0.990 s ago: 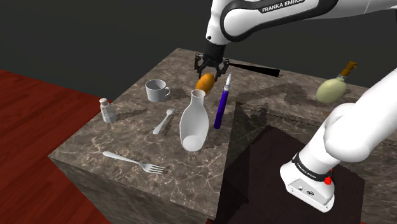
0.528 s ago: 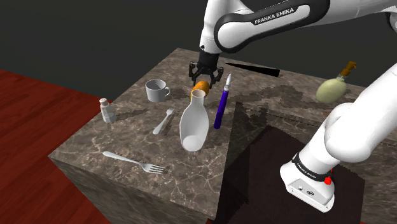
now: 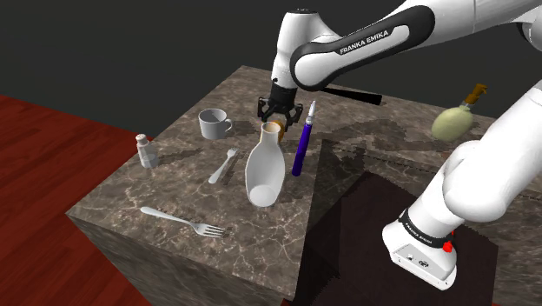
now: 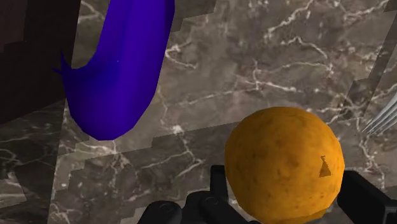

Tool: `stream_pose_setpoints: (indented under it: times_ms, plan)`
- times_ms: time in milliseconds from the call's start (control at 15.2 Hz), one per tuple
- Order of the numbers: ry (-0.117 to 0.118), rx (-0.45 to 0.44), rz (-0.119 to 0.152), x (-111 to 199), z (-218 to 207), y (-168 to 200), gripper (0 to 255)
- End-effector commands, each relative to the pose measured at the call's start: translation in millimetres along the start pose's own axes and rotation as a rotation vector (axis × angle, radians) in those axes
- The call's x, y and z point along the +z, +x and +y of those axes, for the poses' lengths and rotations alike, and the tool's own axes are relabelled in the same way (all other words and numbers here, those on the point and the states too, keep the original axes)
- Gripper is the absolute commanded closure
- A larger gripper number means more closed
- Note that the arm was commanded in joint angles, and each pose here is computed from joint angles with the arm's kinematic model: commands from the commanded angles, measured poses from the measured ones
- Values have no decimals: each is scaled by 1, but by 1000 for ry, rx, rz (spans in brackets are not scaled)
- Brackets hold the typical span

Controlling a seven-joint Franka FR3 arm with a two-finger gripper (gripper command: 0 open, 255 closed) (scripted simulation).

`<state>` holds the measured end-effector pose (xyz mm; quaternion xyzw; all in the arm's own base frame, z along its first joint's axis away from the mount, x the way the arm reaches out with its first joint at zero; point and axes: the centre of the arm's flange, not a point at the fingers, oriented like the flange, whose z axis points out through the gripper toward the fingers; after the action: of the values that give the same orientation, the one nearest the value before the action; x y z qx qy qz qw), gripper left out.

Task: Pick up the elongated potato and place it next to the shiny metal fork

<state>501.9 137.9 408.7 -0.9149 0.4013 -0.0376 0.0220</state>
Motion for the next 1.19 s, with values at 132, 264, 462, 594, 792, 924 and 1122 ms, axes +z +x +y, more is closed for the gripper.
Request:
stream_pose_setpoints:
  times_ms: [132, 264, 462, 594, 792, 924, 1122]
  plan:
    - [1, 0, 0, 21, 0, -2, 255]
    - [1, 0, 0, 31, 1, -2, 255]
    - [1, 0, 0, 47, 2, -3, 255]
    - [1, 0, 0, 58, 3, -3, 255]
    - [1, 0, 0, 60, 3, -4, 255]
    - [1, 0, 0, 60, 3, -4, 255]
    - [1, 0, 0, 60, 3, -4, 255]
